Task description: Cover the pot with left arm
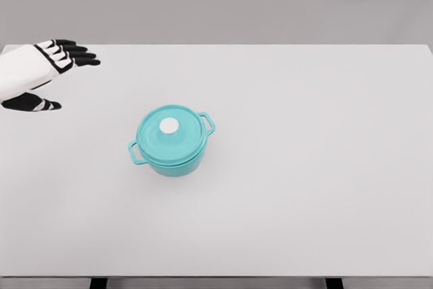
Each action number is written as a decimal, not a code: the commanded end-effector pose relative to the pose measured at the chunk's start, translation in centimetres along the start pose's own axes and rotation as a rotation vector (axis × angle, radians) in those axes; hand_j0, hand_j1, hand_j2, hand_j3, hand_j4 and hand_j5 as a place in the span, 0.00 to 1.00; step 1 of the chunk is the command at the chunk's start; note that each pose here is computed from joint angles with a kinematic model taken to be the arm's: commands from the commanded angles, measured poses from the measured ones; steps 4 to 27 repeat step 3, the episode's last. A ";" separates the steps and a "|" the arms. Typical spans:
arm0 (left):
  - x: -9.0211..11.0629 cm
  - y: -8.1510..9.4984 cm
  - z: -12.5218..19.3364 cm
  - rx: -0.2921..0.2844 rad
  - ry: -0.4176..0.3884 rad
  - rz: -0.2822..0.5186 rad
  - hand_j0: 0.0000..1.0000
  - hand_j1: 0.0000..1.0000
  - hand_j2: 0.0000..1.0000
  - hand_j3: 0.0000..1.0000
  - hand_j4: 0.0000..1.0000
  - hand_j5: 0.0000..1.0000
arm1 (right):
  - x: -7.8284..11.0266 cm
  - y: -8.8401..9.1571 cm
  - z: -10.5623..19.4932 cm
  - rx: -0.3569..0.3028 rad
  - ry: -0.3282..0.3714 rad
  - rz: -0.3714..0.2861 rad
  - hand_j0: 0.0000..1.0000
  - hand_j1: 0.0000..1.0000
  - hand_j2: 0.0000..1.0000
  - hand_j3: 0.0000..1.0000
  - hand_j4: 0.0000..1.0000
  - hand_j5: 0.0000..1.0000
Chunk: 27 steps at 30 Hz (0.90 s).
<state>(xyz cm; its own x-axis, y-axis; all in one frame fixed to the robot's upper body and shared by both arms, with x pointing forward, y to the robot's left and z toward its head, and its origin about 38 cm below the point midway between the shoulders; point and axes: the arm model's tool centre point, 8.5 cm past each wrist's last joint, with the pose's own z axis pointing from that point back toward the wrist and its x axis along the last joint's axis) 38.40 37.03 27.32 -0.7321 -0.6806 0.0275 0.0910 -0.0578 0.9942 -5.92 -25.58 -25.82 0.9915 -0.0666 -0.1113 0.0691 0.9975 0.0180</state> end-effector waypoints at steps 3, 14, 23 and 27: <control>-0.2 0.1 0.2 0.005 0.007 0.004 1.00 1.00 1.00 1.00 1.00 1.00 | 0.0 0.0 0.0 0.000 0.000 0.001 1.00 1.00 1.00 1.00 1.00 1.00; -0.2 0.1 0.2 0.005 0.007 0.004 1.00 1.00 1.00 1.00 1.00 1.00 | 0.0 0.0 0.0 0.000 0.000 0.001 1.00 1.00 1.00 1.00 1.00 1.00; -0.2 0.1 0.2 0.005 0.007 0.004 1.00 1.00 1.00 1.00 1.00 1.00 | 0.0 0.0 0.0 0.000 0.000 0.001 1.00 1.00 1.00 1.00 1.00 1.00; -0.2 0.1 0.2 0.005 0.007 0.004 1.00 1.00 1.00 1.00 1.00 1.00 | 0.0 0.0 0.0 0.000 0.000 0.001 1.00 1.00 1.00 1.00 1.00 1.00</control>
